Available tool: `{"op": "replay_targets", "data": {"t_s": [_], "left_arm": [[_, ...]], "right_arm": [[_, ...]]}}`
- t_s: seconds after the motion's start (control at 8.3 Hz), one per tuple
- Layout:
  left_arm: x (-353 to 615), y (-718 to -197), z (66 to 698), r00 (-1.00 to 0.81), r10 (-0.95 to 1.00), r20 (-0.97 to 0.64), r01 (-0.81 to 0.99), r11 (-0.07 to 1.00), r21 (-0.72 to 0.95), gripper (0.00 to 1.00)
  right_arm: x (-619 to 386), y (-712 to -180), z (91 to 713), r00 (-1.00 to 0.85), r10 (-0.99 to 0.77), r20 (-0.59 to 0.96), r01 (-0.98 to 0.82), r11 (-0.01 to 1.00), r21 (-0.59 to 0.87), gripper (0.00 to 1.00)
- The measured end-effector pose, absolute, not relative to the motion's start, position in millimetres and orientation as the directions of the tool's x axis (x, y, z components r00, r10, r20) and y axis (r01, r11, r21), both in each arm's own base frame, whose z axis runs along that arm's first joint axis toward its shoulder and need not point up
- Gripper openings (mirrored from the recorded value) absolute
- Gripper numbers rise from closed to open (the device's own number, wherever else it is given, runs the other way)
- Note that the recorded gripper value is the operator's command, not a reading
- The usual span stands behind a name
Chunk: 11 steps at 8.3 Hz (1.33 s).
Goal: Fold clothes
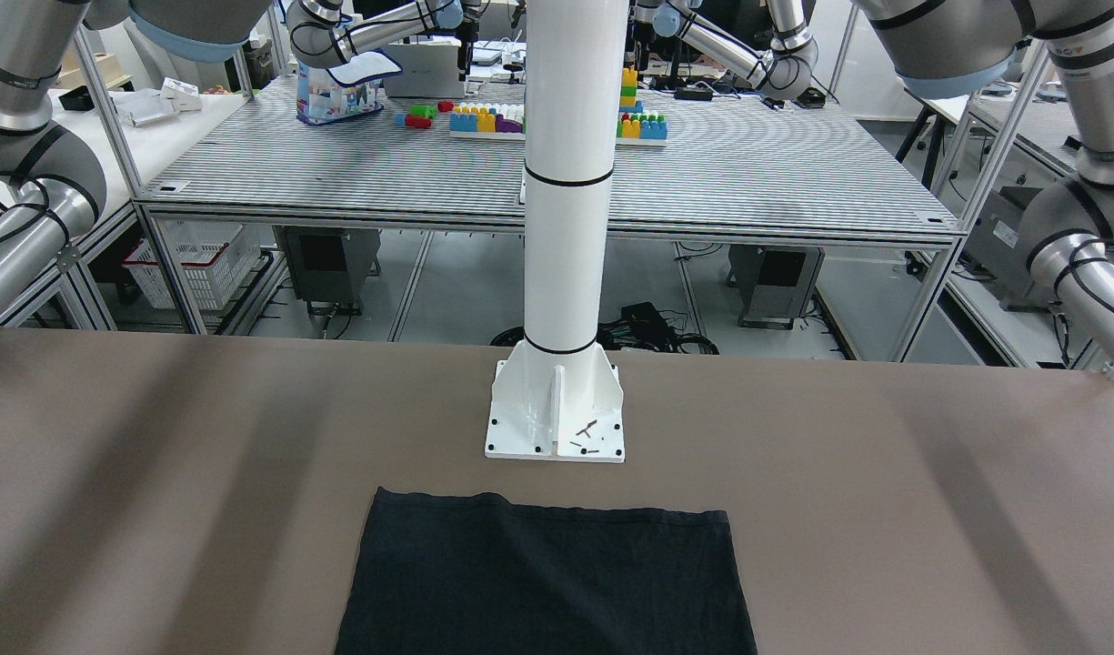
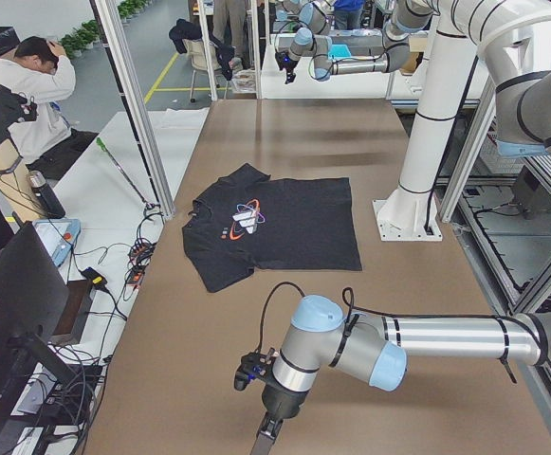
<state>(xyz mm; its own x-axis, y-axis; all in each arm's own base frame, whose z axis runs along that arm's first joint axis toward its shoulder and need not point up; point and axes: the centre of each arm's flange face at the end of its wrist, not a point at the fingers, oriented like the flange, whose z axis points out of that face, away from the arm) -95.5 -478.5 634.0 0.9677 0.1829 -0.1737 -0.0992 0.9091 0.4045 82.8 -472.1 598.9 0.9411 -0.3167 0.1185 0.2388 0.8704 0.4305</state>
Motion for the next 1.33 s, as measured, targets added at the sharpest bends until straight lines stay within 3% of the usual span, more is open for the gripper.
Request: {"op": "replay_targets", "data": {"t_s": [0.48,0.96,1.33], "left_arm": [[-76.2,-521.3,599.2,0.929,0.238,-0.282,-0.085,0.882,0.464,1.0],[-38.2,-570.3,563.7,0.905,0.281,-0.32,-0.087,0.859,0.505,1.0],[40.8,-623.4,536.1,0.864,0.368,-0.343,-0.148,0.838,0.525,1.0]], "right_arm": [[73.3,-479.6,586.5,0.943,-0.195,0.271,0.063,0.9,0.432,0.94],[63.2,-489.8,574.2,0.926,-0.302,0.224,0.159,0.854,0.495,0.94],[1.4,-548.7,543.2,0.902,-0.357,0.243,0.195,0.838,0.509,0.93]]}}
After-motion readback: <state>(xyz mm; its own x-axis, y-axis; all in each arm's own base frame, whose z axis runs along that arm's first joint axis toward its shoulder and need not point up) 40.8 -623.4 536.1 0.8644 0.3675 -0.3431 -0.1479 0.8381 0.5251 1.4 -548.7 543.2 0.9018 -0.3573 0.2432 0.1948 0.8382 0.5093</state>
